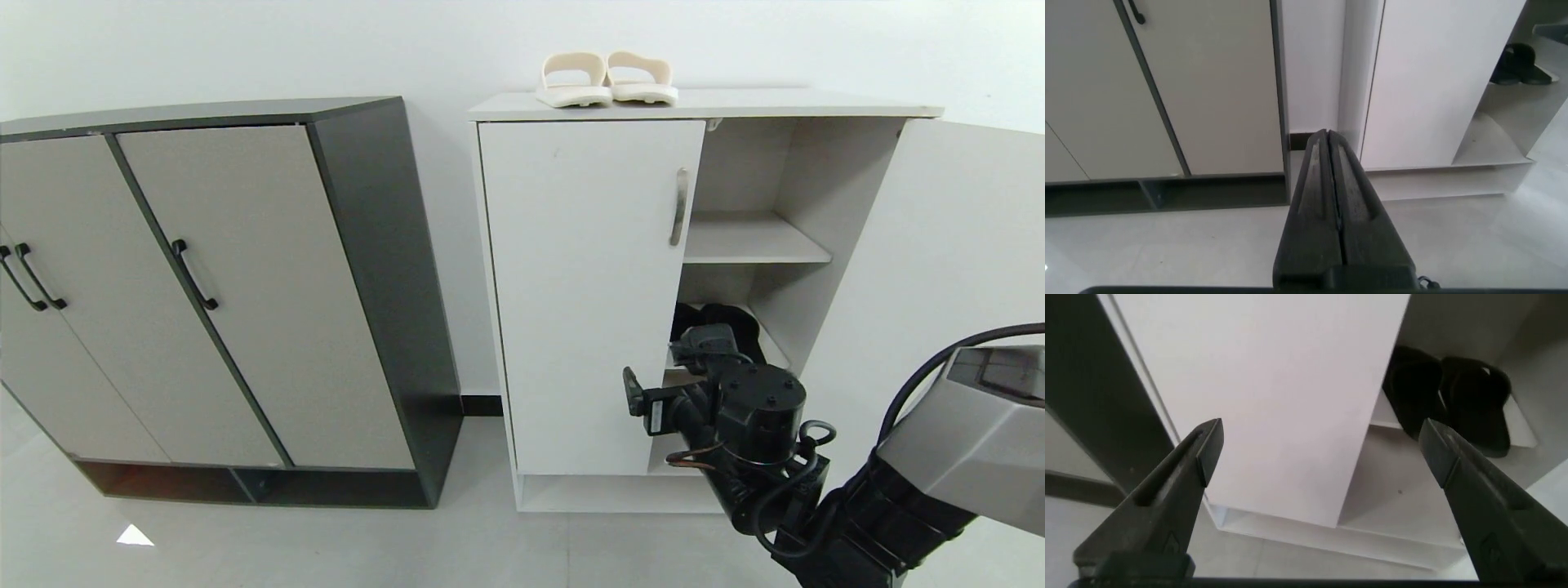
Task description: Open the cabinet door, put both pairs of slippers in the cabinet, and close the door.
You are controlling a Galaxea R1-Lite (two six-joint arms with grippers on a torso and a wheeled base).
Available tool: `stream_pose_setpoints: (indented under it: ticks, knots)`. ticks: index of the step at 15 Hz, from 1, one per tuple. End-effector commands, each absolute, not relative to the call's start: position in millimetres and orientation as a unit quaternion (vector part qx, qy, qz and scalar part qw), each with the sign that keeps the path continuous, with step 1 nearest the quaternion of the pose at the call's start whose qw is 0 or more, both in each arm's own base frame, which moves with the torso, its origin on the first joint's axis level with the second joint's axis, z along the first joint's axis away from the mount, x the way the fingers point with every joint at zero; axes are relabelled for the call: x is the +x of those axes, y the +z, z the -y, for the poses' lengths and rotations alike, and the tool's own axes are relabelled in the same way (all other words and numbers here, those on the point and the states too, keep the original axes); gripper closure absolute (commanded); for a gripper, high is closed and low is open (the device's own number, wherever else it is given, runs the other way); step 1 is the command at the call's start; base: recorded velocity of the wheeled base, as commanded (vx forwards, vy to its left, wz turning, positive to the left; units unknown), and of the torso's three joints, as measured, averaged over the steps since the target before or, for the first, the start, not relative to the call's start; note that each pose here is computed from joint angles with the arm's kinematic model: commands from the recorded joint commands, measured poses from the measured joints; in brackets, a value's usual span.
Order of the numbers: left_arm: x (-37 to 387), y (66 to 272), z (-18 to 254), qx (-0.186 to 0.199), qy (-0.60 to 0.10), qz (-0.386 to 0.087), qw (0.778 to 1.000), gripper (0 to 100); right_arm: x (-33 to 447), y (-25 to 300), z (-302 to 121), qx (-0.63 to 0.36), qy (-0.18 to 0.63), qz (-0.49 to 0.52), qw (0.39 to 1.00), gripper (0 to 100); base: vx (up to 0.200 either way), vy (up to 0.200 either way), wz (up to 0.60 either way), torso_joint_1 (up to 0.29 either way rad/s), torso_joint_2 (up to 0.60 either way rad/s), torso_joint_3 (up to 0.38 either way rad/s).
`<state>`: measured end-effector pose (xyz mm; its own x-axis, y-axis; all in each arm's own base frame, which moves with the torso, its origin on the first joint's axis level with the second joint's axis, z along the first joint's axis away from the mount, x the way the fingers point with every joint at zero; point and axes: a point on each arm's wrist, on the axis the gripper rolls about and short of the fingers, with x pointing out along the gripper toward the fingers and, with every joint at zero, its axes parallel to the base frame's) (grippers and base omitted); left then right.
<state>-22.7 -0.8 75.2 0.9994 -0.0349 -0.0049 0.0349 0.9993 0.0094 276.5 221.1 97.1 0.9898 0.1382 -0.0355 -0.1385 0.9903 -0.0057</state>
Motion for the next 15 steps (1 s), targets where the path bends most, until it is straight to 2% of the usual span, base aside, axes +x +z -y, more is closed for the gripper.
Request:
stream_pose_setpoints:
  ticks: [1, 6, 9, 15]
  knots:
    - [-22.7, 75.2, 0.8, 0.005, -0.018, -0.002, 1.000, 100, 276.5, 96.7, -221.8, -0.003, 0.071, -0.016, 0.997, 0, 0.000, 0.000, 0.00, 0.000, 0.00, 0.000]
    - [-22.6, 75.2, 0.8, 0.005, -0.018, -0.003, 1.000, 100, 277.5, 94.7, -222.0, -0.005, 0.072, -0.018, 0.997, 0, 0.000, 0.000, 0.00, 0.000, -0.03, -0.034]
    - [-22.6, 75.2, 0.8, 0.005, -0.017, -0.003, 1.000, 100, 277.5, 94.9, -222.0, -0.005, 0.072, -0.018, 0.997, 0, 0.000, 0.000, 0.00, 0.017, -0.20, -0.326]
    - [-22.6, 75.2, 0.8, 0.005, -0.017, -0.003, 1.000, 100, 277.2, 95.3, -221.1, -0.005, 0.071, -0.018, 0.997, 0, 0.000, 0.000, 0.00, 0.076, -0.50, -0.356]
